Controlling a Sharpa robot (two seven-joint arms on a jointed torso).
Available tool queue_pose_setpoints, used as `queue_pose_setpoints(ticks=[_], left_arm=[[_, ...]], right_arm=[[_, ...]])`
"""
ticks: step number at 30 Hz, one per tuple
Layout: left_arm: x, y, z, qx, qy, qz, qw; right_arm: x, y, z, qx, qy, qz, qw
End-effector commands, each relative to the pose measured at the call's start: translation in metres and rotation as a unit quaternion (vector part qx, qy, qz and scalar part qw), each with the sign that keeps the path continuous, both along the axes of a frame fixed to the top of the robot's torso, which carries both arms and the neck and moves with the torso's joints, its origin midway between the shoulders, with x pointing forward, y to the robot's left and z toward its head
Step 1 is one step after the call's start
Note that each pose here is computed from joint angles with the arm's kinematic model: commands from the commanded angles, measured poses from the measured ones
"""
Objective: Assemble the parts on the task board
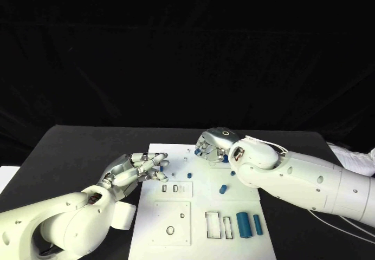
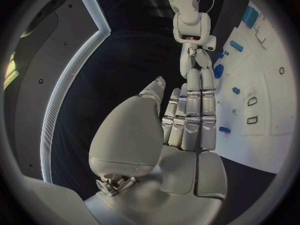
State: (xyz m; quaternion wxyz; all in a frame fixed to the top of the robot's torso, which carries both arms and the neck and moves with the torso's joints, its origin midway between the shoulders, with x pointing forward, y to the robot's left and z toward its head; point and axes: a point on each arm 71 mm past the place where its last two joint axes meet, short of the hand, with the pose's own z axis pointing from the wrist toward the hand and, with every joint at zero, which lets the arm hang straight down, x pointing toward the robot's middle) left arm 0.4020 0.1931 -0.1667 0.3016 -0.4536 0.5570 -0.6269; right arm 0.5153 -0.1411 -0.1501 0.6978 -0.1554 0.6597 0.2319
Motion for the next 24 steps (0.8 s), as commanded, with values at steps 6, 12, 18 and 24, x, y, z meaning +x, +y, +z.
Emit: queue_pose_setpoints(ticks=[6, 12, 18, 24], left_arm=[[-0.0005, -0.002, 0.0014, -0.007, -0.002, -0.010, 1.000], [-0.0006, -0.003, 0.0014, -0.007, -0.002, -0.011, 1.000], [-0.0006, -0.003, 0.0014, -0.007, -0.001, -0.011, 1.000], [-0.0009, -0.003, 0.0015, -0.007, -0.001, -0.012, 1.000]], right_arm=[[0.007, 0.005, 0.002, 0.007, -0.015, -0.023, 1.000], [0.009, 0.012, 0.002, 0.006, -0.021, -0.024, 0.999], [0.011, 0.018, 0.001, -0.004, -0.016, -0.024, 1.000], [0.014, 0.024, -0.001, -0.010, -0.010, -0.024, 1.000]])
